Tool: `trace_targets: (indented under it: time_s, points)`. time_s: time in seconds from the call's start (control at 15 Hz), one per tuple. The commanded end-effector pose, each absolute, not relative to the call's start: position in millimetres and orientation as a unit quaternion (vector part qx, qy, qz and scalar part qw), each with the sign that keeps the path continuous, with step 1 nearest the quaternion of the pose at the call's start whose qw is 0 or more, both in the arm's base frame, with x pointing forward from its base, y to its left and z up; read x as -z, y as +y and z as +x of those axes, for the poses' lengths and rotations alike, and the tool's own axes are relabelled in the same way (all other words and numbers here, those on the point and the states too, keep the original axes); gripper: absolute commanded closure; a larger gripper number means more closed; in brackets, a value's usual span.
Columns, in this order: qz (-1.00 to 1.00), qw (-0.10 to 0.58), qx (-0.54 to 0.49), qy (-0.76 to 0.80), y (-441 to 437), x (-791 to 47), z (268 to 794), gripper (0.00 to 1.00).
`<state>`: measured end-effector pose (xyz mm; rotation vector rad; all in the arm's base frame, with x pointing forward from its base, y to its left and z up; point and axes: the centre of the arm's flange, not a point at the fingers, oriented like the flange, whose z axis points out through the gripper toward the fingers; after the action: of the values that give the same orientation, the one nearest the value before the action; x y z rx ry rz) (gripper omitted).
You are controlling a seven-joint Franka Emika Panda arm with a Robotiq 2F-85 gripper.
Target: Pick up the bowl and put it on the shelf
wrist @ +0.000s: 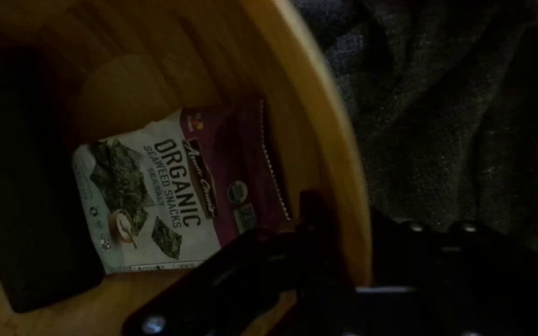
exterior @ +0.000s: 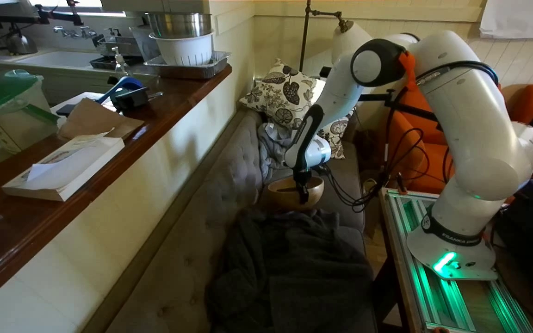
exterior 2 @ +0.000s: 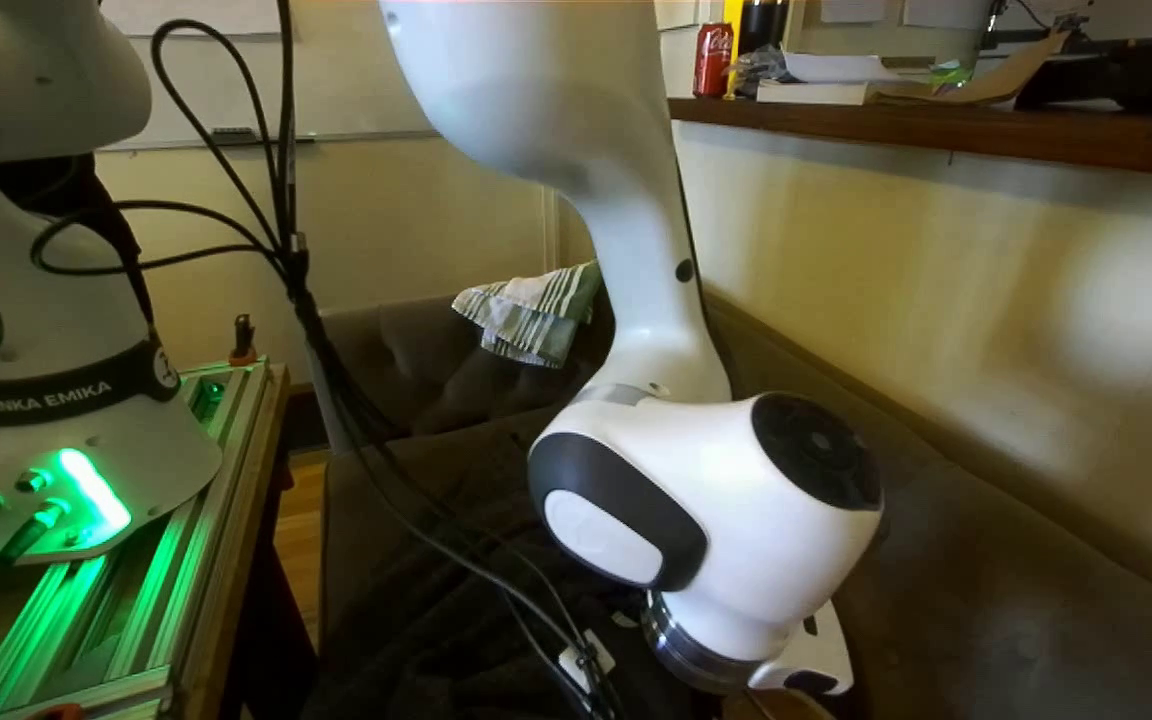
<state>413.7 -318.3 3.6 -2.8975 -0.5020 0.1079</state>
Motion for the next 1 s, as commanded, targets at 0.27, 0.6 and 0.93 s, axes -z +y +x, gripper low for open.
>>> trace_targets:
  time_s: [0.27,0.6,0.93]
  points:
    - [-0.960,0.012,0.019,-0.280,-301,-104,342,0.96]
    - [-0.944,-0.004,0.052,-0.325,-269,-144,316,0.96]
    - [-0.933,0.000,0.101,-0.345,-235,-168,318,0.96]
